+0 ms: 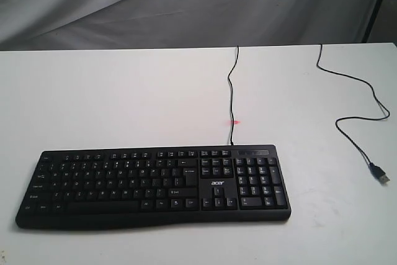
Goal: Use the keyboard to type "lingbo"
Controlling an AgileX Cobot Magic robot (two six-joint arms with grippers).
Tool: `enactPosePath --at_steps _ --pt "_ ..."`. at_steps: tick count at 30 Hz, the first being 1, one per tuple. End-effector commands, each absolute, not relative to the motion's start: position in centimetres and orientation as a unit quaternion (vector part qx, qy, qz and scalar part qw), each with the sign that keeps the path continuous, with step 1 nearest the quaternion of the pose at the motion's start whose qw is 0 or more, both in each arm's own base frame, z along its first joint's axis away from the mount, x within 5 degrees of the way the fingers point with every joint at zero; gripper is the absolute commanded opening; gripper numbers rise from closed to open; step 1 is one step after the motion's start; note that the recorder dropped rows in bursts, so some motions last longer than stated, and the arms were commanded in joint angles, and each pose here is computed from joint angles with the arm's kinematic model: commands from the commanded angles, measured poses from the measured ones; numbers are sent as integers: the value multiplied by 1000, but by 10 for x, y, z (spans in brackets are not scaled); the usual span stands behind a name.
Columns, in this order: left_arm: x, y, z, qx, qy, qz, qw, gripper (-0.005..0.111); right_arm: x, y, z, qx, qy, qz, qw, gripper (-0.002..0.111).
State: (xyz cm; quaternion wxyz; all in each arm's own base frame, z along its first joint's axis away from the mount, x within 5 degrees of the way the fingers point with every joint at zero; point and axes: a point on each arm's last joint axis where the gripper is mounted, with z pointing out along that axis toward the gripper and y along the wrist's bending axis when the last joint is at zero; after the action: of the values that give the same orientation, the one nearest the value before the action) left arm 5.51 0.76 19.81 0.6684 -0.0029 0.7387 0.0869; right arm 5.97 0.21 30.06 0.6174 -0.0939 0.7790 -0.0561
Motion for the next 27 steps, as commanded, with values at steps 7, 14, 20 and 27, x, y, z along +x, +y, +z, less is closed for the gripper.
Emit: enactPosePath --at_steps 7,14,20,27 --pt "56 7 197 -3 740 84 667 1 109 9 322 -77 855 6 513 0" --pt "56 7 197 -3 740 84 667 1 132 31 308 -137 874 61 462 0" --pt "56 7 197 -3 740 84 667 1 155 73 290 -230 868 124 422 0" --pt "56 7 197 -3 740 84 667 1 226 168 272 -393 825 126 385 0"
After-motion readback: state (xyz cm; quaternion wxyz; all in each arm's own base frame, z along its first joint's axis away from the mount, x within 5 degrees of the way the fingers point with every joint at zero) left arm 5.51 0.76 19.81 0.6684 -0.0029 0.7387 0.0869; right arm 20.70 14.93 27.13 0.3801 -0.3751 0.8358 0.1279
